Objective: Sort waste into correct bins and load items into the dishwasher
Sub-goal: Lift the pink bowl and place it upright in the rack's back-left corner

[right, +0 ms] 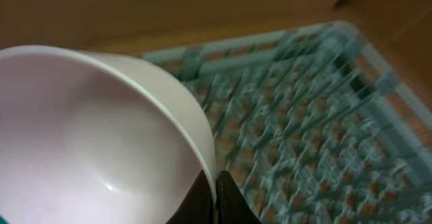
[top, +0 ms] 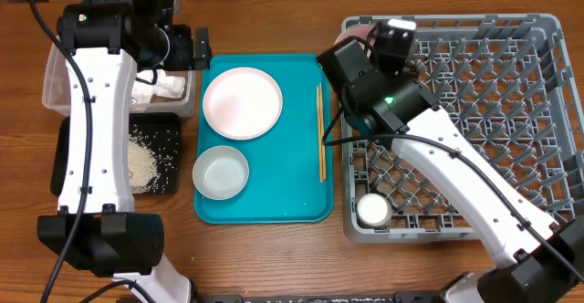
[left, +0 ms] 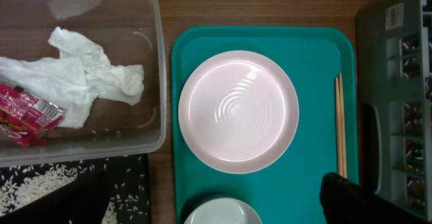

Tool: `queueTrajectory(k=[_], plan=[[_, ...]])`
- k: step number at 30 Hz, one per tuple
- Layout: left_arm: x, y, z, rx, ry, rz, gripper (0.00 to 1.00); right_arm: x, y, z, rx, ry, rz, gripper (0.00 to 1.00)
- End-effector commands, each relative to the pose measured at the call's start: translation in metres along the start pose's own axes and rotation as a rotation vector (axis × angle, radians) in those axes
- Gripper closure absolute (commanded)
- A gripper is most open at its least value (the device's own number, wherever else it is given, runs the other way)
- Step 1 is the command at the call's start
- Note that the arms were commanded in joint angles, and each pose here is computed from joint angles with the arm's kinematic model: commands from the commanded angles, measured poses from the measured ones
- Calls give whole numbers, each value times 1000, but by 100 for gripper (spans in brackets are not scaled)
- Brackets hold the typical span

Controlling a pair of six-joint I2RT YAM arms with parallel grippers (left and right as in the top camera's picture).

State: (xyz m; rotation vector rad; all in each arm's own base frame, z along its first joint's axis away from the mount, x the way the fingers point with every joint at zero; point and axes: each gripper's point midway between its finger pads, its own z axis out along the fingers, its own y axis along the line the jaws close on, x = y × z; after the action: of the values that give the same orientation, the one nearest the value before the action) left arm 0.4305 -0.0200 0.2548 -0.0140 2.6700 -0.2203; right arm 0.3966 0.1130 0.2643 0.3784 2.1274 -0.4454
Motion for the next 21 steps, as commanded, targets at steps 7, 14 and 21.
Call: queueTrajectory(k=[7, 14, 21], plan=[[-4, 0, -2, 6, -12, -8, 0, -69, -33, 39, 272, -218, -138, 96], [-4, 0, -2, 6, -12, -8, 0, -53, -5, 102, 335, -186, -352, 96], [-4, 0, -2, 6, -12, -8, 0, -20, 18, 143, 426, -159, -490, 96]])
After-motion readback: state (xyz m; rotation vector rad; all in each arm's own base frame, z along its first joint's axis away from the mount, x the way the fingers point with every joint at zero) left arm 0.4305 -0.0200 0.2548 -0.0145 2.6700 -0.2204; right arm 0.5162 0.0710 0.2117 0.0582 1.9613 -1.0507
